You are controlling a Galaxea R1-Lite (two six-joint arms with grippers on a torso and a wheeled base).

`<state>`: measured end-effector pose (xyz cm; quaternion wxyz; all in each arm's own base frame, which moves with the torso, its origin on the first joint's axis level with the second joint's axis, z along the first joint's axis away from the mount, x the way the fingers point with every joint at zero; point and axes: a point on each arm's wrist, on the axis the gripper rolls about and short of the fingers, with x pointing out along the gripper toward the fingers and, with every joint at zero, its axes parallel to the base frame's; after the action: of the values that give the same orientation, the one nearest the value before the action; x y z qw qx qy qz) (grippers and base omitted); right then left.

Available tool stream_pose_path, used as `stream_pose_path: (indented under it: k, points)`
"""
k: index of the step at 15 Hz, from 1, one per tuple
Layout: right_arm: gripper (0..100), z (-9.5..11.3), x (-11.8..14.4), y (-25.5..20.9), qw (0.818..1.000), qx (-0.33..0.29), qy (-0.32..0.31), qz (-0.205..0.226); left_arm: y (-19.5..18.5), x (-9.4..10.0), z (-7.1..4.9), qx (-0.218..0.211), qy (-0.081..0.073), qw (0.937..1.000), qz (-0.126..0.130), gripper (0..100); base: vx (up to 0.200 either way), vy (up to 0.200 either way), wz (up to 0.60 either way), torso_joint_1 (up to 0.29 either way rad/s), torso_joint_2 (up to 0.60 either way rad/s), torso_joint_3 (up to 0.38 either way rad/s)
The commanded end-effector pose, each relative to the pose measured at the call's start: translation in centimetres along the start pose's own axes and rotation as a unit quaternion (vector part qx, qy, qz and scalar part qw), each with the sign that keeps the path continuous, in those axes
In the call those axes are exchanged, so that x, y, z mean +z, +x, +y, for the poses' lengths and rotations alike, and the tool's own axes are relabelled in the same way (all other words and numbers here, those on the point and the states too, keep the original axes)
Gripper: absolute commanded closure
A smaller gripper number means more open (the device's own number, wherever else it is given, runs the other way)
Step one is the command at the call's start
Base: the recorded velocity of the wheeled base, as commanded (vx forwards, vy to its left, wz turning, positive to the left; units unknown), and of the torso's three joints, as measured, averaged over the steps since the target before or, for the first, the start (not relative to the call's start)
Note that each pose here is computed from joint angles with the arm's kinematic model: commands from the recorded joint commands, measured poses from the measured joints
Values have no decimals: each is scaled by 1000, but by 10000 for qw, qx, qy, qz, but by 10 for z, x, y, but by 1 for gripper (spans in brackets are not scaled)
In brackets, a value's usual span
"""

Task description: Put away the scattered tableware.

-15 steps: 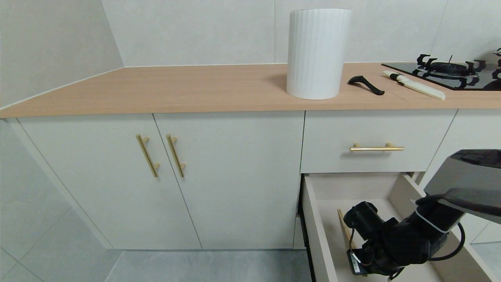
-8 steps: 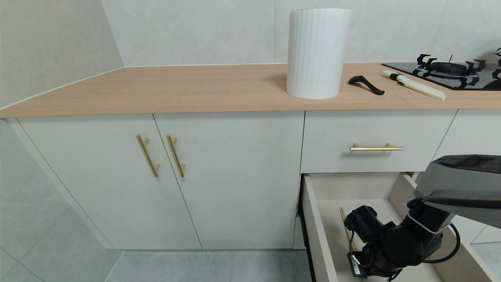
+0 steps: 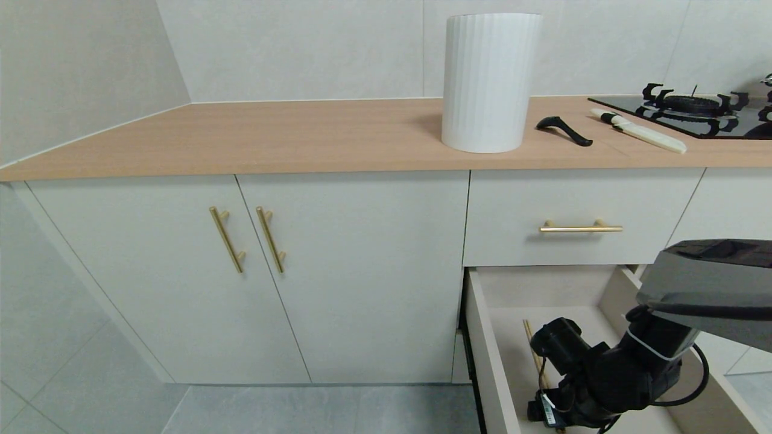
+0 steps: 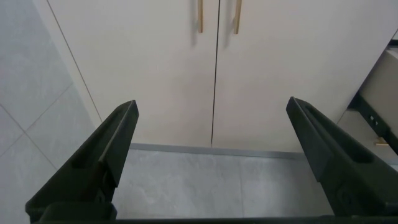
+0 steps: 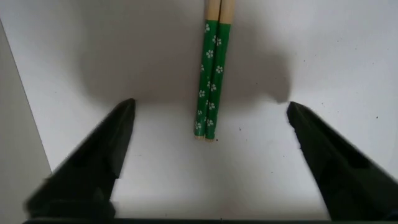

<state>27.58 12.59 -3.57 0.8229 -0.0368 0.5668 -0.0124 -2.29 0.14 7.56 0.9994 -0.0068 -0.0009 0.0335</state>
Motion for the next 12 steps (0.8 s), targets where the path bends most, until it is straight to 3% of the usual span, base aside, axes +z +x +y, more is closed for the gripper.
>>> stream_pose_path:
  k: [1, 7, 12]
  points:
    - [0, -1, 2, -8, 9999, -8, 20, -130, 0, 0, 0, 2, -1, 10000, -1, 0, 0, 0, 0, 0, 0, 0]
    - [0, -31, 5, -127, 9880, 329, -169, -1500, 0, 0, 0, 2, -1, 10000, -1, 0, 0, 0, 0, 0, 0, 0]
    - [0, -67, 0, -209, 9736, 398, -106, -2245, 0, 0, 0, 2, -9, 10000, -1, 0, 0, 0, 0, 0, 0, 0]
